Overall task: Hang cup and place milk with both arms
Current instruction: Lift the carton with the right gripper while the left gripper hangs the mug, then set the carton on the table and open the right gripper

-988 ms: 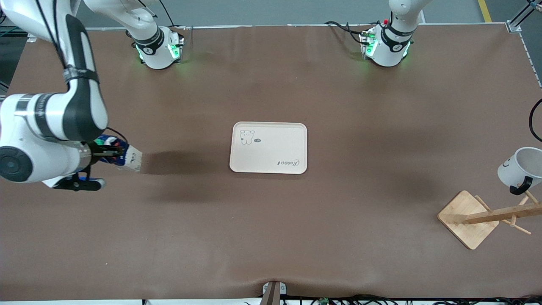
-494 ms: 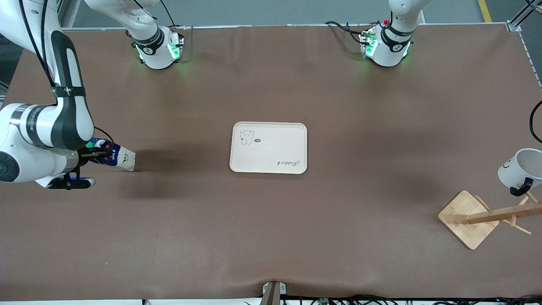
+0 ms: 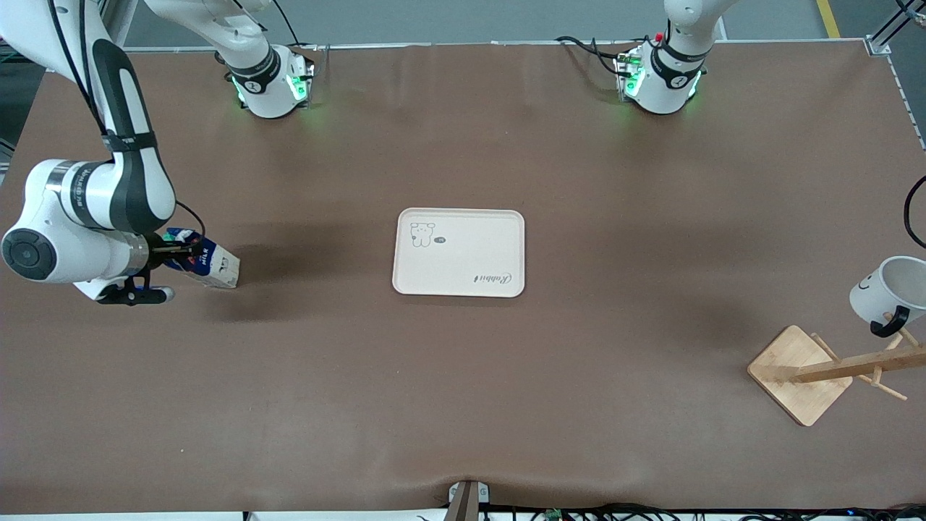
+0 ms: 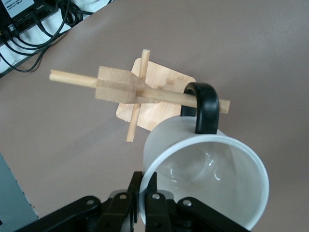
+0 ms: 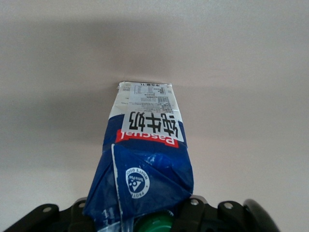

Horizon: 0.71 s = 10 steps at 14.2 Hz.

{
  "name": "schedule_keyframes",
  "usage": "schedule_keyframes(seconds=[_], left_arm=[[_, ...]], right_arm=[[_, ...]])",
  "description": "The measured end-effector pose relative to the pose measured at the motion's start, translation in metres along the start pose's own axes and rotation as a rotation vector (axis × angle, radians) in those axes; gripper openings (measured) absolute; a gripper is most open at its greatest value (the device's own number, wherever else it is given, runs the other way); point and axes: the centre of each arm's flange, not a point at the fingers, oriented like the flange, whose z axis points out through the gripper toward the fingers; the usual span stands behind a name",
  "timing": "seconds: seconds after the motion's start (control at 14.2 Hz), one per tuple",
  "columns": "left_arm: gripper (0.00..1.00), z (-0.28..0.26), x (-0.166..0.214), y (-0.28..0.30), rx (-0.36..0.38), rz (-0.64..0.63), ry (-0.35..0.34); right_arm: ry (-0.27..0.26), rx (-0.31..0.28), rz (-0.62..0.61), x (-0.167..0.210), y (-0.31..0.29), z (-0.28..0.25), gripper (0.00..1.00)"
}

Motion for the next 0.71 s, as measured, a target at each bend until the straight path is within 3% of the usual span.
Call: schedule_keyframes(seconds=[0.14,0.35,0.64,0.71], left_arm=[[0.16,-0.002,0.001,-0.001,0.004,0.0,0.004],[0.45,-0.007,0.004,0.0,0.009,0.003,0.01],[0.86,-0.017,0.018,0.022,-0.027,-0.098,-0.011],[0.98,-0.024,0.025,0.036,-0.04,-0.136,-0.024]], right_arm=[[0.0,-0.001,-0.001,0.0,0.0,0.0,0.5],[-0.002,-0.002,-0.004,0.0,-0.002,0.0,0.54],[-0.032,0.0,-0.02,-0.003,-0.008,0.008,0.94],[-0.036,0.0,-0.022,-0.003,-0.009,0.007,1.0]])
